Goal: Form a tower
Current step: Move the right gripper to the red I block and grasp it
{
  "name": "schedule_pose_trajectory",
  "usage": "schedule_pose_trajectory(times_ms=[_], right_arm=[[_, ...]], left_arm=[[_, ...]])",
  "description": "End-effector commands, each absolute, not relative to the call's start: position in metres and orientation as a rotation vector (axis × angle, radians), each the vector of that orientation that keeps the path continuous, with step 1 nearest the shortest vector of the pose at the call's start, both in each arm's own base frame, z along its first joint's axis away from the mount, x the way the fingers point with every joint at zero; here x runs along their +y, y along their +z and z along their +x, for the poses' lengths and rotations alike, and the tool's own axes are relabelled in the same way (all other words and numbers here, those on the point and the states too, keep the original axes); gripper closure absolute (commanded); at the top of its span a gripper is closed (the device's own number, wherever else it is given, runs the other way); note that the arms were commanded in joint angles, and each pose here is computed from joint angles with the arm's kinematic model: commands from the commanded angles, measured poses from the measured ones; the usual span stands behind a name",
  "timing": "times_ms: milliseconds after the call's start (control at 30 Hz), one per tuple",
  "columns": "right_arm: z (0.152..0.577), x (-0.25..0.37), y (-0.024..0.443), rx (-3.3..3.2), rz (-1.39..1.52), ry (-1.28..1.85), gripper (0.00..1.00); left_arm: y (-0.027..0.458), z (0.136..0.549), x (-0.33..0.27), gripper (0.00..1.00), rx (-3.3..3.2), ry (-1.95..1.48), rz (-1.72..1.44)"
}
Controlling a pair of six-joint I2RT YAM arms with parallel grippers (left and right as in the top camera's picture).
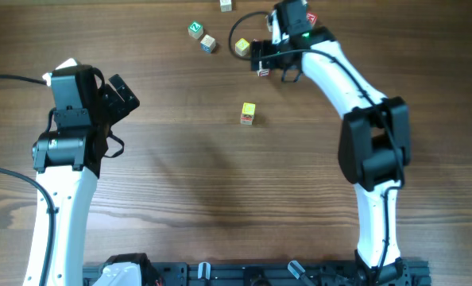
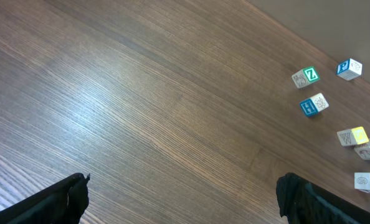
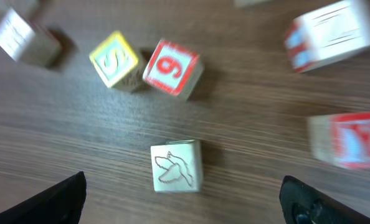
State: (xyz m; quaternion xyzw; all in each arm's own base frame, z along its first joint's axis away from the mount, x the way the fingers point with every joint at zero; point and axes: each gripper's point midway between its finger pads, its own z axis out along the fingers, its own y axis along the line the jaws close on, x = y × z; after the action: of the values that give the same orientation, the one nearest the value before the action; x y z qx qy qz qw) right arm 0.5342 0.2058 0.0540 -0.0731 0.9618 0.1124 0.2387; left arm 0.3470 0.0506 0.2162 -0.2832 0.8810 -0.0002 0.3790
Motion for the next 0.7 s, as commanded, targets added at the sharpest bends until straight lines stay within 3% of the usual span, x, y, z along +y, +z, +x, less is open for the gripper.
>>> schedule_pose_trajectory(times_ms=[0,100,200,267,433,500,667], right_arm=[[0.534,0.219,0.023,2.642,-0.339,0.271,0.01],[0.534,0.221,-0.002,2.663,-0.343,0.259,0.03],[0.537,0.224,-0.005,2.65,-0.349,0.254,0.13],[0.541,0.226,-0.002,2.627,-0.341,0.233,0.35],[0.533,0.221,0.009,2.664,-0.312,0.17,0.66],[0.534,0.221,0.032,2.652,-0.309,0.174,0.72],[0.525,0.217,0.091,2.625,-0.272,0.194,0.73]], left_arm=[[0.216,0.347,0.054,0.0,2.245,0.012,-0.736],[0.216,0.347,0.054,0.0,2.246,0.011,-0.736],[0.216,0.347,0.054,0.0,2.245,0.011,-0.736],[0.216,0.347,0.054,0.0,2.246,0.011,-0.736],[0.213,0.344,0.054,0.0,2.263,0.017,-0.739],[0.213,0.344,0.054,0.0,2.263,0.017,-0.739],[0.21,0.341,0.054,0.0,2.279,0.022,-0.742]])
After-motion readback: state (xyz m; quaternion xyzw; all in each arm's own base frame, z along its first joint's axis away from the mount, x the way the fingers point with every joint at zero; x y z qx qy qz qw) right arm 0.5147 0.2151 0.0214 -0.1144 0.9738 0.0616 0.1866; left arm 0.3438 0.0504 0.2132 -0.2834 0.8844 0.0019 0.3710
